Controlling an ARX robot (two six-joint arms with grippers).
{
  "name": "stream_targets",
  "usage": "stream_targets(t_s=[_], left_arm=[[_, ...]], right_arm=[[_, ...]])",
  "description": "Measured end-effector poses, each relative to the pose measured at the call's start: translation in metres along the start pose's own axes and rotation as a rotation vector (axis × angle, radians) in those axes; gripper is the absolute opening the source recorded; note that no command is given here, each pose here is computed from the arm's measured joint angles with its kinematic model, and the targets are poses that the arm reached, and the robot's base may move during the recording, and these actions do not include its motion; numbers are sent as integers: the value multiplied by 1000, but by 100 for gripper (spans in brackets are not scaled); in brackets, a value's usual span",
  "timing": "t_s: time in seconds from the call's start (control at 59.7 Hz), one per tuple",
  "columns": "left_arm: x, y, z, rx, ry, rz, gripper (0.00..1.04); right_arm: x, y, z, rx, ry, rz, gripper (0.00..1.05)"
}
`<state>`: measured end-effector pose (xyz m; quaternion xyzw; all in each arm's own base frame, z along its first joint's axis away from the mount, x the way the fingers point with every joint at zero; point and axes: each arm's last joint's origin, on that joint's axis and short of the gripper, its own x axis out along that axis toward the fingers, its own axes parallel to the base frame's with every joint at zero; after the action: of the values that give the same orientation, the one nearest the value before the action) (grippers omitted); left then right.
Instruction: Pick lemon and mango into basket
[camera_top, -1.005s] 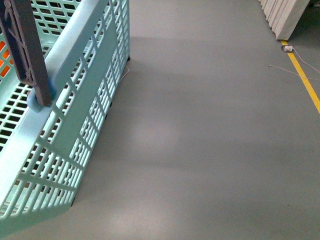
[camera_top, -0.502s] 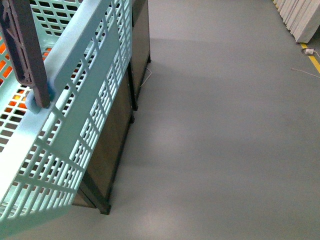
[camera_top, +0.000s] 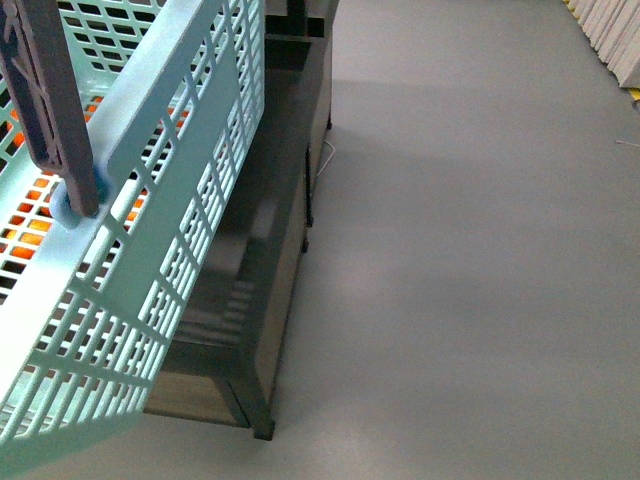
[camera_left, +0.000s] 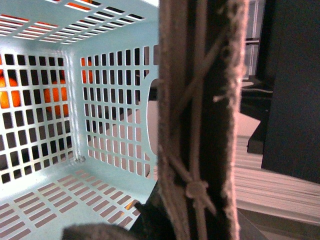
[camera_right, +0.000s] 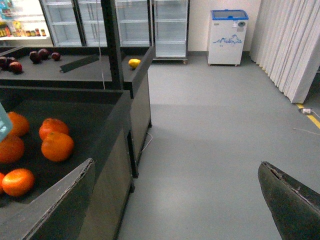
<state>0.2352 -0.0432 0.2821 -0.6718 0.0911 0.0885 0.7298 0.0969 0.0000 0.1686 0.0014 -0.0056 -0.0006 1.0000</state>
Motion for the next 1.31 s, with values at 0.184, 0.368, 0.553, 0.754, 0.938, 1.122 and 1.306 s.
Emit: stream_targets(t_s=[0.184,0.368,0.553,0.754,0.938,1.122,1.306], left_arm=[[0,0,0,0,1,0,5],[0,0,0,1,0,1,5],[0,0,0,0,3,0,5],[0,0,0,0,3,0,5],[0,0,0,0,3,0,5],[0,0,0,0,3,0,5],[0,0,0,0,2,0,5]], right_arm=[[0,0,0,0,1,2,96],[0,0,0,0,0,0,96],[0,0,0,0,0,2,96],[0,0,0,0,0,0,96],[0,0,0,0,0,0,96],[0,0,0,0,0,0,96],[0,0,0,0,0,-2,96]])
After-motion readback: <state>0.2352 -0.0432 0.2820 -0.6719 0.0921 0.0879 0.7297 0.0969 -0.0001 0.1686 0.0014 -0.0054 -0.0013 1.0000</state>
